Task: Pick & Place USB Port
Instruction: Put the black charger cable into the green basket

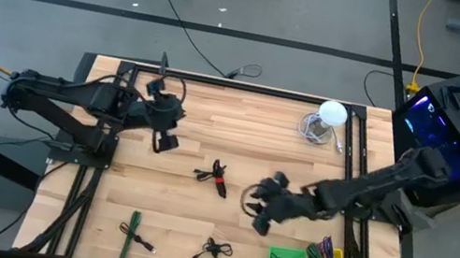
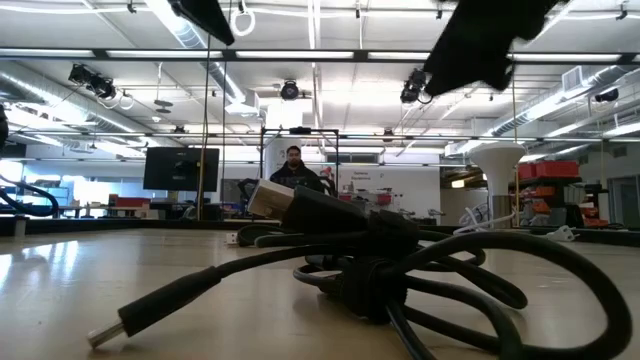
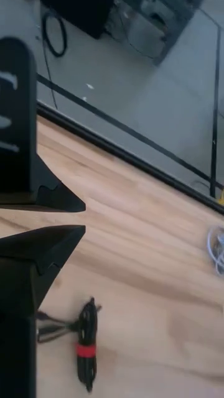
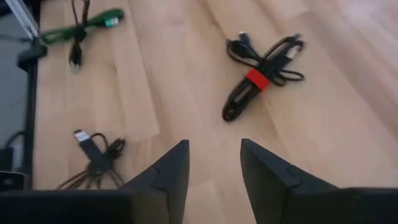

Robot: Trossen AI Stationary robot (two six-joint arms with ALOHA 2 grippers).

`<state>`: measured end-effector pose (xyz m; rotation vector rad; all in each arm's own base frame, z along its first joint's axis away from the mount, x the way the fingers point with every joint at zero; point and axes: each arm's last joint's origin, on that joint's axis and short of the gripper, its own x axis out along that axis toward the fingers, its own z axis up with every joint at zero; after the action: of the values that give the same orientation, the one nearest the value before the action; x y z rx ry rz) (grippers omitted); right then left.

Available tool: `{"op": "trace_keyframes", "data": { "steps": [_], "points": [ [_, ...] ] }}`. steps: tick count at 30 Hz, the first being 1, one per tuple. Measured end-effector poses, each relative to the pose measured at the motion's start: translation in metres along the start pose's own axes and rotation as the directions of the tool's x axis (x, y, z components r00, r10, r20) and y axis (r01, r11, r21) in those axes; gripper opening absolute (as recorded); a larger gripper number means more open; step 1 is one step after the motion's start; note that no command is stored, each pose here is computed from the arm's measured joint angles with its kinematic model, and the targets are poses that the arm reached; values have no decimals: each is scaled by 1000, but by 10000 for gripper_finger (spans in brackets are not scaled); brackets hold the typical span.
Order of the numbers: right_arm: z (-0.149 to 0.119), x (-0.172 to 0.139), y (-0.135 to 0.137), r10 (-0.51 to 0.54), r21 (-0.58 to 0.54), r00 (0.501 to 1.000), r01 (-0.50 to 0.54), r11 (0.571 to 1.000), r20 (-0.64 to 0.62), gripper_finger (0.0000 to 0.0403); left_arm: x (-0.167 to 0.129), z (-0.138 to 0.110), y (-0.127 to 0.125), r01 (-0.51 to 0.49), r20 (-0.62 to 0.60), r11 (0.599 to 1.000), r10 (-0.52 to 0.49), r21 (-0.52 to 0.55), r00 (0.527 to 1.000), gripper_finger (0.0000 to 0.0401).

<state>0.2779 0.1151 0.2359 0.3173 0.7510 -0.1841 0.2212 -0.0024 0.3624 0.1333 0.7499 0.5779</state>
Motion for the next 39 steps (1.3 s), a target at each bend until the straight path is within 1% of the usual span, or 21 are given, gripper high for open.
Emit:
{"op": "trace_keyframes", "data": {
  "steps": [3, 6, 7, 9, 10, 12, 14, 15, 16, 19, 22, 23, 25, 27, 28, 30, 32, 35, 37, 39],
  "points": [
    [9, 31, -3, 77, -50, 997, -76, 996, 13, 146, -8, -6, 8, -25, -14, 999, 25, -22, 1000, 48],
    [12, 57, -12, 79, -67, 997, -78, 995, 11, 147, -14, -10, 13, -25, 2, 999, 25, -46, 1000, 48],
    [12, 65, -17, 60, -65, 998, -59, 996, 0, 147, -14, -13, 13, -28, -3, 999, 28, -42, 1000, 48],
    [11, 78, -25, 34, -52, 999, -35, 998, -9, 147, -14, -22, 15, -32, -4, 998, 32, -51, 999, 48],
    [12, 84, -28, 41, -44, 999, -41, 998, -9, 147, -13, -28, 15, -30, -15, 998, 29, -60, 999, 48],
    [14, 89, -34, 43, -34, 999, -44, 998, -20, 147, -10, -34, 13, -8, 12, 995, 10, -103, 1000, 48],
    [18, 94, -38, 55, -23, 998, -55, 998, 3, 147, -5, -47, 10, 3, 4, 996, -2, -93, 1000, 48],
    [18, 96, -41, 47, -21, 999, -47, 999, -6, 147, 0, -52, 7, 6, 7, 995, -6, -95, 1000, 48],
    [19, 97, -44, 42, -16, 999, -43, 999, -7, 147, 2, -55, 5, 17, 27, 994, -14, -112, 1000, 48],
    [23, 101, -49, 46, -3, 999, -46, 999, 16, 147, 12, -71, 1, 36, 24, 991, -33, -130, 999, 48],
    [24, 102, -52, 61, -21, 998, -61, 998, 6, 147, 24, -79, -8, 105, 90, 979, -90, -176, 992, 48],
    [24, 101, -53, 68, -31, 998, -68, 997, -5, 147, 28, -79, -12, 148, 135, 973, -125, -178, 983, 48],
    [26, 99, -53, 79, -49, 997, -79, 996, 5, 147, 38, -79, -22, 262, 231, 954, -224, -149, 947, 48],
    [30, 97, -52, 87, -65, 996, -85, 994, 28, 147, 55, -82, -34, 324, 253, 939, -288, -114, 924, 48],
    [31, 96, -53, 85, -68, 996, -83, 994, 31, 147, 63, -83, -39, 337, 247, 936, -303, -105, 920, 48],
    [33, 96, -55, 85, -67, 995, -82, 994, 45, 147, 82, -91, -49, 315, 162, 944, -297, -95, 941, 48],
    [34, 95, -56, 82, -71, 996, -79, 994, 46, 147, 100, -91, -59, 308, 128, 945, -293, -114, 947, 48],
    [36, 93, -55, 93, -89, 994, -87, 992, 59, 147, 128, -96, -75, 312, 52, 944, -308, -103, 950, 48],
    [36, 92, -55, 98, -94, 993, -92, 991, 59, 147, 142, -100, -81, 294, -6, 951, -295, -92, 955, 48],
    [36, 92, -55, 97, -96, 994, -92, 991, 53, 147, 154, -97, -85, 271, -22, 958, -274, -92, 961, 50]
  ]
}}
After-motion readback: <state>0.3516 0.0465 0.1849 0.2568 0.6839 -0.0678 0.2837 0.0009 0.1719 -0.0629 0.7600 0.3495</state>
